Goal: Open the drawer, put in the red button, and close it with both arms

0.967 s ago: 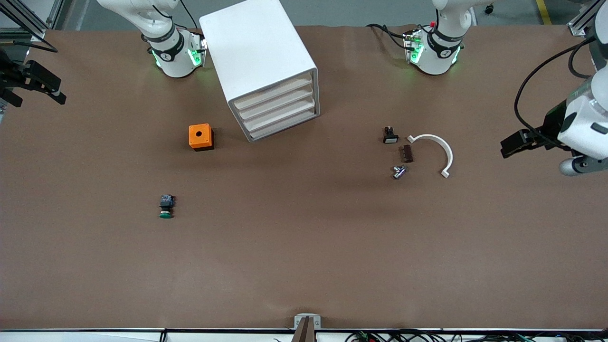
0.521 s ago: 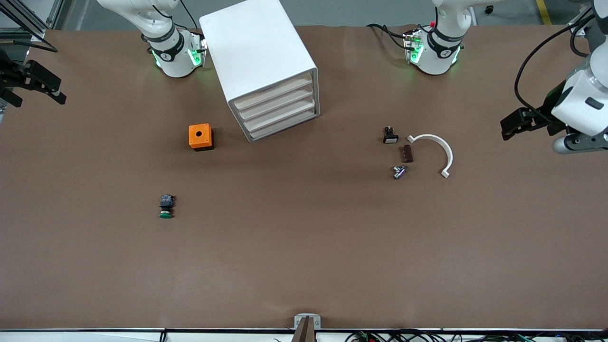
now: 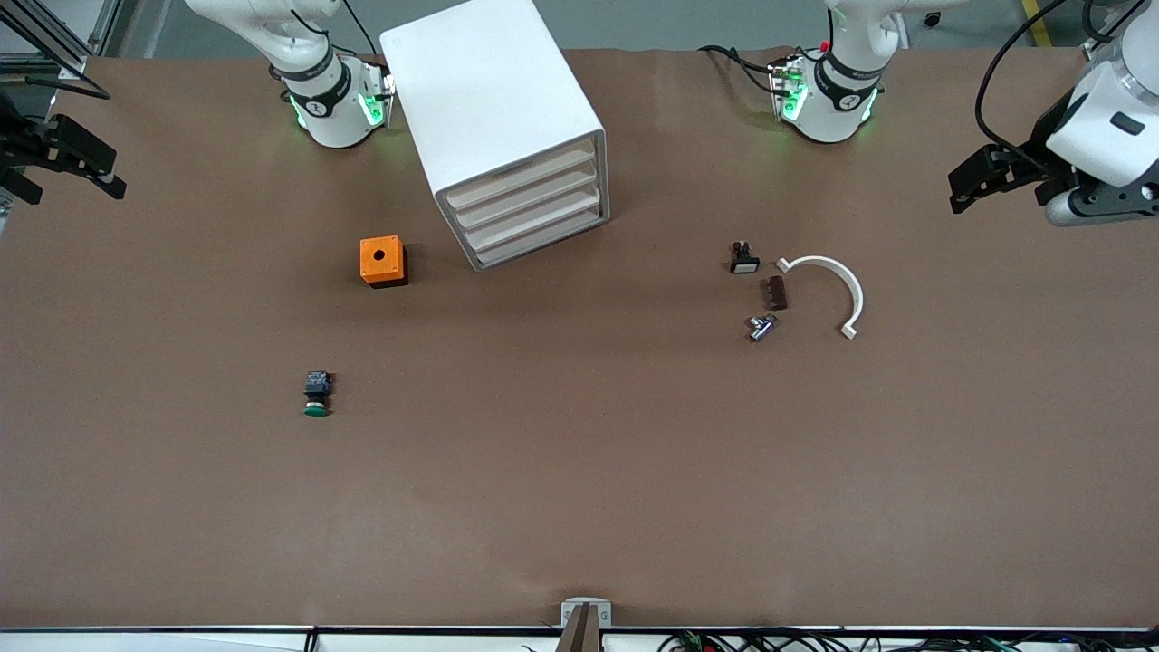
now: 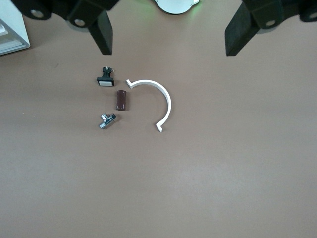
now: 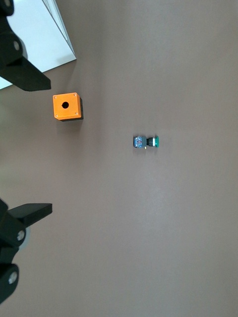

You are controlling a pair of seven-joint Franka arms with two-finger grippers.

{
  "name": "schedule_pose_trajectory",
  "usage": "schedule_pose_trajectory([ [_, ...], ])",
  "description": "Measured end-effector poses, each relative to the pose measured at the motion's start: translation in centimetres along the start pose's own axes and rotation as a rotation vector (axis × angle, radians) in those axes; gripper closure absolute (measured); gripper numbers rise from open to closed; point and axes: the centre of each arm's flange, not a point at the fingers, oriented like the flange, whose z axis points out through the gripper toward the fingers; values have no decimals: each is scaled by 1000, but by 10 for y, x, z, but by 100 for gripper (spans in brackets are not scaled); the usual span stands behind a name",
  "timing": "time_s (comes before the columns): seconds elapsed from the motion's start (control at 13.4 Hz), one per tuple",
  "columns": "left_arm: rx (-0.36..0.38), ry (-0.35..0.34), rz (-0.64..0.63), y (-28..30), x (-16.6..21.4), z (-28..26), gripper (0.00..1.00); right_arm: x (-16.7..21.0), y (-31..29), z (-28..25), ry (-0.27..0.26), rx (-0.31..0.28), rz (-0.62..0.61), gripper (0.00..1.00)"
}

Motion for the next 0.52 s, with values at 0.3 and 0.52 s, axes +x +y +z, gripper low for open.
schedule_pose_trajectory([
  [0.3,4,34,-2,-1,-17,3,0,0,0,0,0,0,-1,0],
  [0.52,1,44,-6,-3,-16,0,0,0,0,0,0,0,-1,0],
])
